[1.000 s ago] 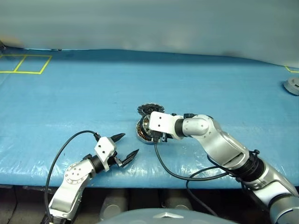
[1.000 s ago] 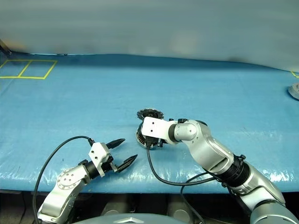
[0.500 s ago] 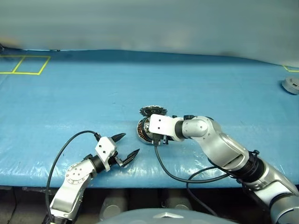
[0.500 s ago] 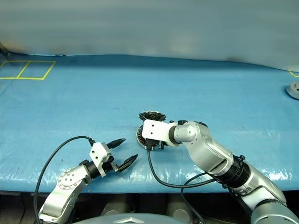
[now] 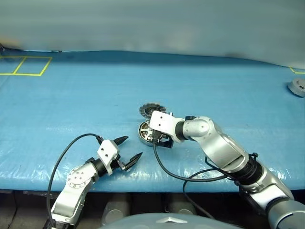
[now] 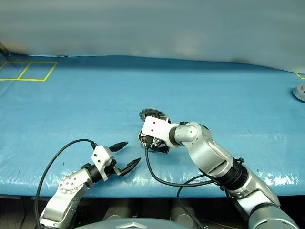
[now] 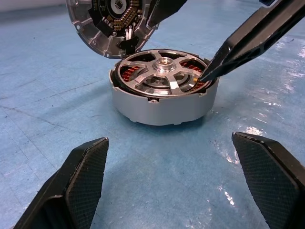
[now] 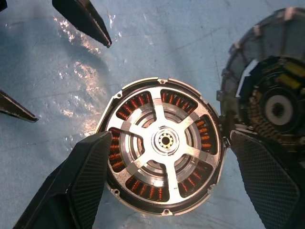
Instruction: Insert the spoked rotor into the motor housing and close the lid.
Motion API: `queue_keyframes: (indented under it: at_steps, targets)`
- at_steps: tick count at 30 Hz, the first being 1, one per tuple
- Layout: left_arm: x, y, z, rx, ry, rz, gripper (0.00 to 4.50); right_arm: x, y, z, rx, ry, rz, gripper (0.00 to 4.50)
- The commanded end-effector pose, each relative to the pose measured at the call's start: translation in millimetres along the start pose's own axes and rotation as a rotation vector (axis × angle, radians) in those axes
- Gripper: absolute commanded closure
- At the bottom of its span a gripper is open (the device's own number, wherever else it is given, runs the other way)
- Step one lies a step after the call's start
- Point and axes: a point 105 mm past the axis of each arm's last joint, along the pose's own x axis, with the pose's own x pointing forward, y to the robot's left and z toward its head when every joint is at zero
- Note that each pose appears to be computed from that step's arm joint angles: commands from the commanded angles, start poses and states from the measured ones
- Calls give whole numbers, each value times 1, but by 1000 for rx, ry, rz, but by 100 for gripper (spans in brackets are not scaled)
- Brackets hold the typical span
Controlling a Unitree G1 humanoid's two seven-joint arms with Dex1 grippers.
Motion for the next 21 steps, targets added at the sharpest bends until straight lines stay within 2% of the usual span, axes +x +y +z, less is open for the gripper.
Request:
queue_keyframes:
  at_steps: [1, 4, 10, 15, 21]
  targets:
    - [2, 0, 12, 30, -39, -11, 0, -9, -7, 12, -11, -47, -40, 31]
    - [2, 1, 13, 34, -41, -13, 0, -16, -9, 15, 39, -80, -43, 85]
    - [2, 2, 13, 36, -38, -14, 0, -40, -25, 7, 104, -86, -53, 283]
    - [2, 3, 13, 33, -39, -13, 0, -34, -11, 10, 166, -125, 18, 447]
    - [1, 2, 12, 25, -36, -3, 0, -9, 5, 12, 332, -210, -45, 447]
